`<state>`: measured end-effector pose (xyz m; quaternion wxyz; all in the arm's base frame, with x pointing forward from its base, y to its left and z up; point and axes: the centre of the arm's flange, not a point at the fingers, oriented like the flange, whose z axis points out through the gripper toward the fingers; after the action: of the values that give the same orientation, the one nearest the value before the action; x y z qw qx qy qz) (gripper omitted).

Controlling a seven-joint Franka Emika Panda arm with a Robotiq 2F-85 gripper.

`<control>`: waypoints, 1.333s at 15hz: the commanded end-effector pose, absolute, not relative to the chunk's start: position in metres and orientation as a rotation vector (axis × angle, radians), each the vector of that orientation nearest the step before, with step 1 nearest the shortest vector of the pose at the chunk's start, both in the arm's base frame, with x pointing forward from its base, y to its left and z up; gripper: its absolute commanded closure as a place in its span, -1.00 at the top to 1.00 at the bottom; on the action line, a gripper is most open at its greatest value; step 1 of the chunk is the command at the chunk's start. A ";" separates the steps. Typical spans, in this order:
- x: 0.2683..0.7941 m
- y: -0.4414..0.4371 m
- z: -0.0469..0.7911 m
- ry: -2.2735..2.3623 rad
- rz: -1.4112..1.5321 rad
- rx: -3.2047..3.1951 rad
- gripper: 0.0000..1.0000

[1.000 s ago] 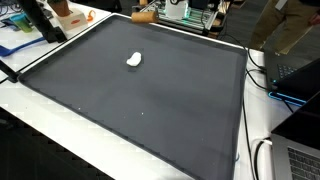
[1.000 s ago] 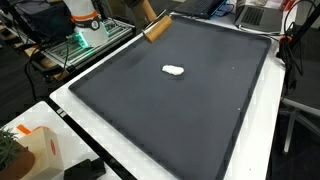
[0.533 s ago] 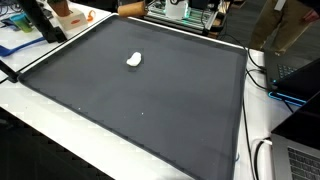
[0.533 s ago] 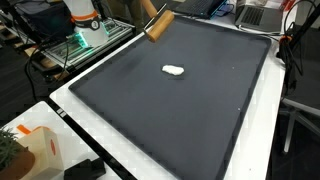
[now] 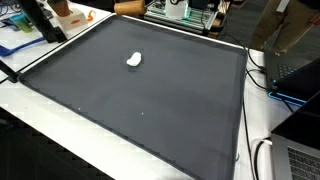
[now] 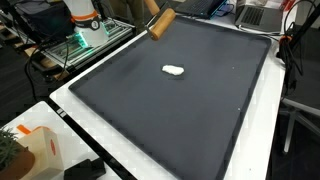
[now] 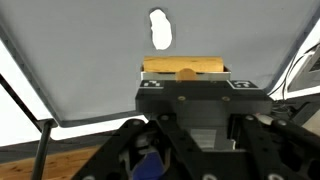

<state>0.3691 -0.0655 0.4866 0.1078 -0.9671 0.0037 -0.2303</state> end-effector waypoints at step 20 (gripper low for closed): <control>0.439 -0.006 0.522 -0.257 -0.568 -3.113 -0.06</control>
<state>0.4393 -0.0062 0.5222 -0.0166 -0.9804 -0.0809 -0.1787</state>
